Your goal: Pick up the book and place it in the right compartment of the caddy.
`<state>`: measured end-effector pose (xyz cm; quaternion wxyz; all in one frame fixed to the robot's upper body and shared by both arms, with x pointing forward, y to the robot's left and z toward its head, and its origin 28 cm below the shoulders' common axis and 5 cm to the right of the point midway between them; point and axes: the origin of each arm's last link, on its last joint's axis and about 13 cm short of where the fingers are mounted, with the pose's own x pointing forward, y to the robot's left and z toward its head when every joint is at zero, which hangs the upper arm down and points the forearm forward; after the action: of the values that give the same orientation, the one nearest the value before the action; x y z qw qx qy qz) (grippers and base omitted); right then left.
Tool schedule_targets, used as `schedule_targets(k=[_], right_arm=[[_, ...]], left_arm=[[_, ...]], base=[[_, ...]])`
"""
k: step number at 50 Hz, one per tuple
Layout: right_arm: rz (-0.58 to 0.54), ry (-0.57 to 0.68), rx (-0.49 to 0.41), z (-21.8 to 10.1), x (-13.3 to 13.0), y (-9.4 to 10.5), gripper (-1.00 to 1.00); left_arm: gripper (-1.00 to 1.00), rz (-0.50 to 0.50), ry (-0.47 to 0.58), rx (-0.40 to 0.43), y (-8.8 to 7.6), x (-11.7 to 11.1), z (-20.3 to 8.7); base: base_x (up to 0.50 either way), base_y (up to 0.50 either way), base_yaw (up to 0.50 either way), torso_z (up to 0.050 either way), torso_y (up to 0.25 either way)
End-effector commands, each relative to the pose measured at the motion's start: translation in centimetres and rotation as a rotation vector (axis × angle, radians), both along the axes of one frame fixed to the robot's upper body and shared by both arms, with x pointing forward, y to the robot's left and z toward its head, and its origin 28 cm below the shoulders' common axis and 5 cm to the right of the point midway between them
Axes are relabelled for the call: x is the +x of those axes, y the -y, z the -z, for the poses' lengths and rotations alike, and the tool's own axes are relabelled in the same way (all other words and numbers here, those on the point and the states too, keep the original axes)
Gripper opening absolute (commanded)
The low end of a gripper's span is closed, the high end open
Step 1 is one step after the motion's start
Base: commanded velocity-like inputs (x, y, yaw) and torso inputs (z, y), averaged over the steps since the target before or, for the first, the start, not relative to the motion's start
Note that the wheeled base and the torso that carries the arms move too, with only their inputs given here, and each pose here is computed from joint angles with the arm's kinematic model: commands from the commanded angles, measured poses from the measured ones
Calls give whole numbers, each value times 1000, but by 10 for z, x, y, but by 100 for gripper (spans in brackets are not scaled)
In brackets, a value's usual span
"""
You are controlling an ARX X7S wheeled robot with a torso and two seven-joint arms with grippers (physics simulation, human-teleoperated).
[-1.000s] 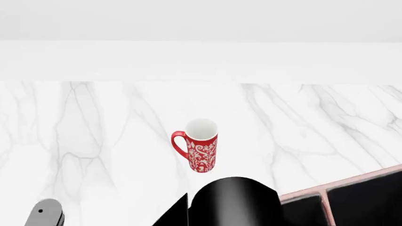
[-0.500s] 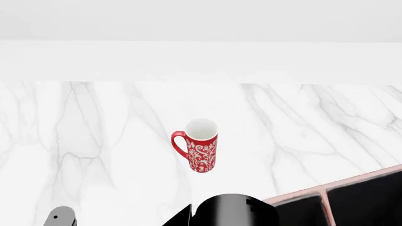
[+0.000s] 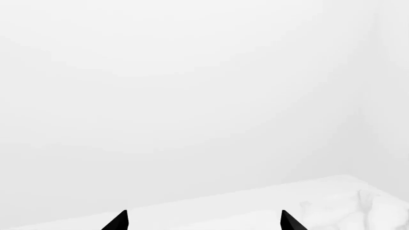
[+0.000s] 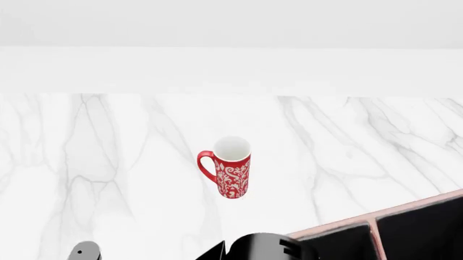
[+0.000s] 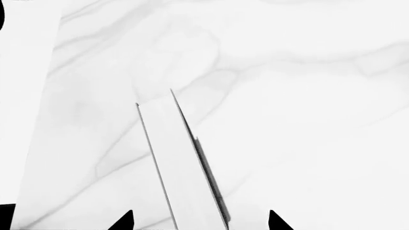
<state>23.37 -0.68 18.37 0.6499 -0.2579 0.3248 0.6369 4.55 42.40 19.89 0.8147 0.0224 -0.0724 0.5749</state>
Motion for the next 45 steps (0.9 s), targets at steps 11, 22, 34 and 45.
schedule_targets(k=[11, 22, 34, 45], right_arm=[[-3, -53, -19, 20, 7, -1, 100], [-23, -84, -47, 31, 4, -1, 100], [-22, -106, -67, 41, 6, -1, 100], [-13, -109, -61, 43, 11, 0, 100]], left_arm=[[100, 5, 0, 4, 1, 1, -1], [100, 12, 1, 4, 2, 3, -1], [100, 8, -2, 2, 1, 2, 0], [100, 17, -8, 8, 2, 3, 1]], base=[[0, 0, 0, 0, 0], [0, 0, 0, 0, 0], [0, 0, 0, 0, 0], [0, 0, 0, 0, 0]])
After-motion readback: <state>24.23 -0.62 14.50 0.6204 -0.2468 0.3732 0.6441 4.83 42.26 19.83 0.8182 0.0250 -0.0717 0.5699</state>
